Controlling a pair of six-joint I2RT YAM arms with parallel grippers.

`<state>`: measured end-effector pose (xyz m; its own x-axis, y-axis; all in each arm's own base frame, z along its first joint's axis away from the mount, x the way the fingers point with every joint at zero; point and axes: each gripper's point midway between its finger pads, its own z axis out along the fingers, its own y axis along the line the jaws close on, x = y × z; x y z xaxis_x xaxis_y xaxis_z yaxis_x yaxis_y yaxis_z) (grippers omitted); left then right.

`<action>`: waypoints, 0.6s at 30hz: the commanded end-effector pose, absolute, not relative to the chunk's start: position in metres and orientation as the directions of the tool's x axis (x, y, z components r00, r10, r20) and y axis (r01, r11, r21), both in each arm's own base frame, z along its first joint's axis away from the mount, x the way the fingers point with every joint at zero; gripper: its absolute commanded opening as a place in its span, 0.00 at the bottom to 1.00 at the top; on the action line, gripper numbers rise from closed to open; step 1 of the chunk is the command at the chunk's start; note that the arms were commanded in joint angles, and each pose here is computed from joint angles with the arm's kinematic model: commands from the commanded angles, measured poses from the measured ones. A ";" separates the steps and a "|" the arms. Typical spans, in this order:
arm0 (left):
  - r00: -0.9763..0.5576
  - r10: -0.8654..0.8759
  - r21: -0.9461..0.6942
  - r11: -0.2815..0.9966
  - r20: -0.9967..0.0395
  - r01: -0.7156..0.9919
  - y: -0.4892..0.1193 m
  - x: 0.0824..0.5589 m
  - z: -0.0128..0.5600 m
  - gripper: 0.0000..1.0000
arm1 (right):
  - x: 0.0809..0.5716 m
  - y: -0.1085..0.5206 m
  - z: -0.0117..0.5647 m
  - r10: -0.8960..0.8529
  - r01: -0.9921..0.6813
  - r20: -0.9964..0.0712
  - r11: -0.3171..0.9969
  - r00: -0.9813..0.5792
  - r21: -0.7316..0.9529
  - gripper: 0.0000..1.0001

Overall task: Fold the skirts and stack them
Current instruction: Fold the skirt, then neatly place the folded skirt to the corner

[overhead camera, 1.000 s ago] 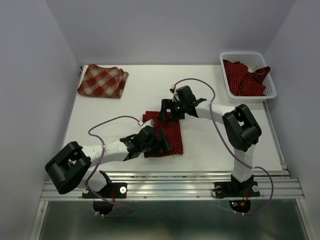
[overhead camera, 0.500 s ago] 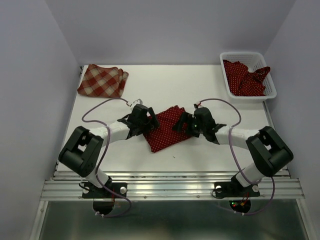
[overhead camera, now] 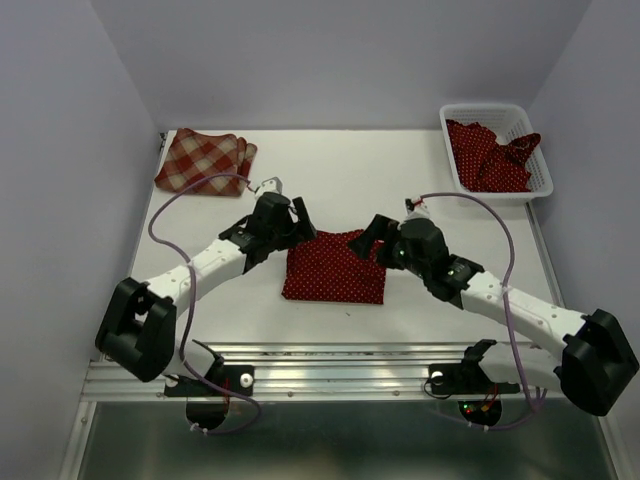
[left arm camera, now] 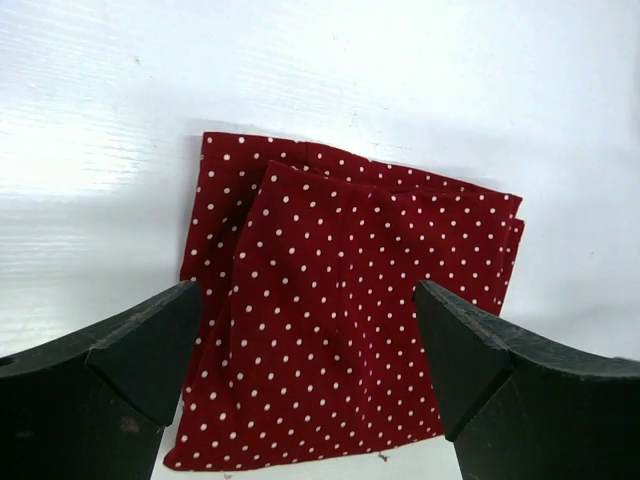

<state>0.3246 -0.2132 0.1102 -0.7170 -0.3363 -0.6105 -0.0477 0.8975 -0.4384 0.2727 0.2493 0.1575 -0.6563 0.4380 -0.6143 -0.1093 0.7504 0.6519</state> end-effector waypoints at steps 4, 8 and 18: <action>-0.700 -0.298 -0.369 0.928 -0.649 -0.053 -0.183 0.300 0.114 0.99 | 0.290 0.260 0.173 0.360 -0.182 -0.680 0.788 -0.639 0.589 1.00; -0.746 -0.245 -0.398 0.917 -0.619 0.029 -0.193 0.287 0.096 0.99 | 0.297 0.260 0.171 0.337 -0.188 -0.703 0.810 -0.626 0.556 1.00; -0.806 -0.159 -0.423 0.898 -0.571 0.123 -0.217 0.284 0.055 0.99 | 0.296 0.255 0.178 0.296 -0.236 -0.748 0.824 -0.594 0.514 1.00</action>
<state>0.2753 -0.2032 0.0577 -0.8106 -0.1978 -0.5511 0.0541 0.9119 -0.4068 0.2870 0.2544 0.1476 -0.6591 0.2872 -0.6951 -0.1877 0.8321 0.5218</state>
